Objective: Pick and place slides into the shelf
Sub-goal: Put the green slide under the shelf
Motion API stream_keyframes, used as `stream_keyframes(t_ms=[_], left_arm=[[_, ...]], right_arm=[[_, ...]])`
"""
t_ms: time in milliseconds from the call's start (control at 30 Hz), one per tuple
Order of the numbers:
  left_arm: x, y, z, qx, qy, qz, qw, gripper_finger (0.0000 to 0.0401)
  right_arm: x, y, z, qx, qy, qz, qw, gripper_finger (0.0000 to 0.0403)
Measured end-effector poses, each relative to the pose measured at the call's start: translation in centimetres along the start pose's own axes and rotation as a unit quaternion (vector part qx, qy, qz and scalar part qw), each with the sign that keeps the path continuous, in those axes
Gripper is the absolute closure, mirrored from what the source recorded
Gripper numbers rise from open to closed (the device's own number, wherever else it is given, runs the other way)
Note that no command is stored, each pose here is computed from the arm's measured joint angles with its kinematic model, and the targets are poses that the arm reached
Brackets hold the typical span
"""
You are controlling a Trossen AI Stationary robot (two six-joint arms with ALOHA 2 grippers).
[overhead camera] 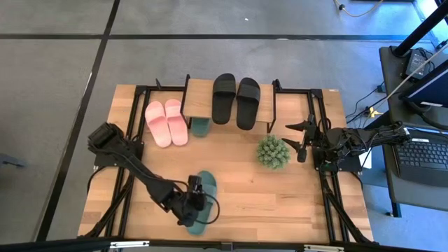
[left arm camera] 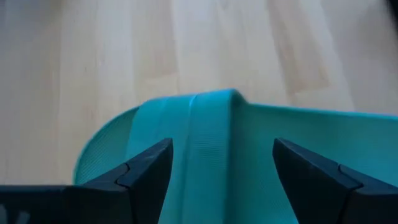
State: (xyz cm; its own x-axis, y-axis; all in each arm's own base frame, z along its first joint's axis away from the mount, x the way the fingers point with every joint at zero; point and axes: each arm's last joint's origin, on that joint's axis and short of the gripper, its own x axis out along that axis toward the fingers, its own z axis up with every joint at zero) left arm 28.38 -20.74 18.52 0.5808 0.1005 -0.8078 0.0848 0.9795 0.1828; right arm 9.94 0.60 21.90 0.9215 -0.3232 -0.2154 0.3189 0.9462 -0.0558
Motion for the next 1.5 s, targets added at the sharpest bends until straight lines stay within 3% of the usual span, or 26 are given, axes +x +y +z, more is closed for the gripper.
stream_keyframes(t_ms=[367,1300,1500], left_arm=[[1.1,1.5,-0.2,-0.001,0.032,0.034,0.999,0.0133],[1.1,1.4,0.2,-0.009,0.022,0.017,1.000,0.0133],[1.1,1.8,-0.2,0.005,0.033,0.053,0.998,0.0133]], right_arm=[[0.0,0.0,-0.6,0.002,0.026,-0.002,1.000,0.0130],[0.0,-0.1,-0.8,0.004,0.038,-0.004,0.999,0.0130],[0.0,-0.1,-0.8,0.005,0.038,-0.004,0.999,0.0130]])
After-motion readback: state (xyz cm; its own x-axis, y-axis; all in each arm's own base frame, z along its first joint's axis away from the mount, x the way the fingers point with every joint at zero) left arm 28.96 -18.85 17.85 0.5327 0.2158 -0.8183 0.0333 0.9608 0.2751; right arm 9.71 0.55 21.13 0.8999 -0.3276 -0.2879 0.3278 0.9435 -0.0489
